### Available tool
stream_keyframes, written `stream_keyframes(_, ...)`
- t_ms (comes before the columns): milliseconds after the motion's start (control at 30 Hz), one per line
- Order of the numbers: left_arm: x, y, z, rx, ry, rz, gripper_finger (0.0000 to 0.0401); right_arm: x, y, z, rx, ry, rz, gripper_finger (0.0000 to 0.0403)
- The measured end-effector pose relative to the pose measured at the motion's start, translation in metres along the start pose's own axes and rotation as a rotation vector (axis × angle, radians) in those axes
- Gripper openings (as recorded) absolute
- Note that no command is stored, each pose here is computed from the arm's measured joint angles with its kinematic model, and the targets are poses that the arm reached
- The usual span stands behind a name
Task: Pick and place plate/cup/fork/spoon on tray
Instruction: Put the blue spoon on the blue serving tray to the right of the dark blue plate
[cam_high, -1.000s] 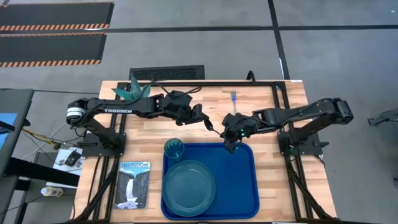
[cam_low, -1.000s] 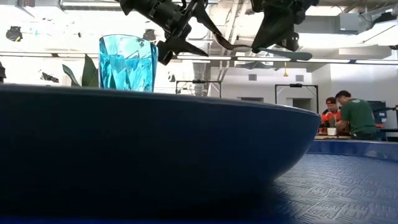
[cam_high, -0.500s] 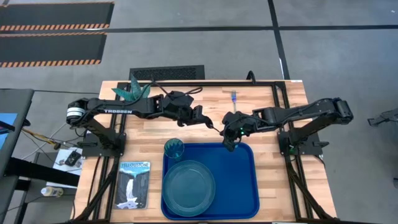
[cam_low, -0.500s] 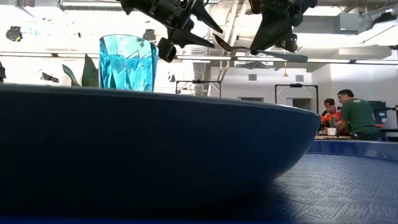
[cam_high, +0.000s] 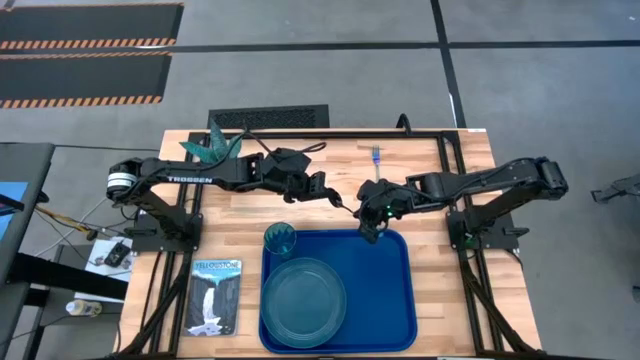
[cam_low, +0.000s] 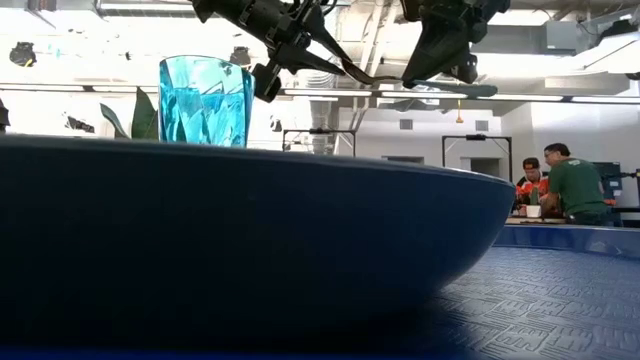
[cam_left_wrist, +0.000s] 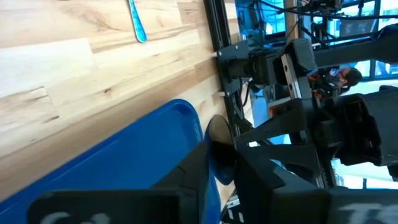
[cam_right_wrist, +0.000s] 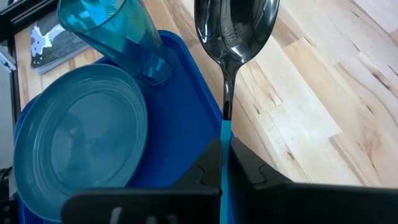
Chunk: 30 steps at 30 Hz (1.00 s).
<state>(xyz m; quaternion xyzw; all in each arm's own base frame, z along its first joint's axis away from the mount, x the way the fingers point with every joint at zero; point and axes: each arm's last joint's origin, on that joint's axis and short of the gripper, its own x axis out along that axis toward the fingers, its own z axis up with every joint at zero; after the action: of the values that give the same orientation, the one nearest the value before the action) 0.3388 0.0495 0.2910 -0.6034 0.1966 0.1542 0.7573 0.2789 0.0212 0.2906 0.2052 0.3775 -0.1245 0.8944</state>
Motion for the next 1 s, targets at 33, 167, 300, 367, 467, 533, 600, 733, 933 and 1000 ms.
stream_keyframes(33, 0.000, 0.000, 0.000, 0.000, 0.004, -0.001, 0.0048, 0.000, 0.000, 0.000, 0.001, 0.000, 0.000, 0.0023)
stream_keyframes(167, 0.005, 0.003, -0.002, 0.005, 0.036, 0.010, 0.0020, 0.000, 0.000, 0.000, 0.003, 0.003, 0.011, 0.0026)
stream_keyframes(300, 0.011, 0.007, -0.004, 0.015, 0.048, 0.030, 0.0005, 0.000, 0.001, 0.000, 0.020, 0.011, 0.025, 0.0028)
stream_keyframes(367, 0.010, 0.007, -0.004, 0.016, 0.048, 0.030, 0.0004, 0.000, 0.001, 0.000, 0.034, 0.011, 0.024, 0.0037)
stream_keyframes(467, 0.010, 0.008, -0.004, 0.041, 0.056, 0.040, 0.0001, -0.002, 0.000, -0.001, 0.049, 0.018, 0.005, 0.0069)
stream_keyframes(533, 0.010, 0.007, -0.004, 0.050, 0.067, 0.029, 0.0001, -0.009, -0.002, -0.002, 0.051, 0.012, -0.005, 0.0098)
stream_keyframes(600, 0.010, 0.006, -0.004, 0.070, 0.082, 0.016, 0.0000, -0.021, -0.004, -0.002, 0.054, -0.006, 0.005, 0.0129)
stream_keyframes(733, 0.007, 0.002, -0.003, 0.107, 0.094, 0.042, 0.0000, -0.052, -0.007, -0.005, 0.077, -0.048, 0.042, 0.0187)
stream_keyframes(933, -0.005, -0.019, 0.006, 0.228, 0.044, 0.075, 0.0000, -0.110, -0.013, -0.020, 0.122, -0.112, 0.143, 0.0234)
stream_keyframes(1000, -0.006, -0.026, 0.008, 0.272, 0.045, 0.080, 0.0000, -0.128, -0.016, -0.026, 0.141, -0.139, 0.181, 0.0236)
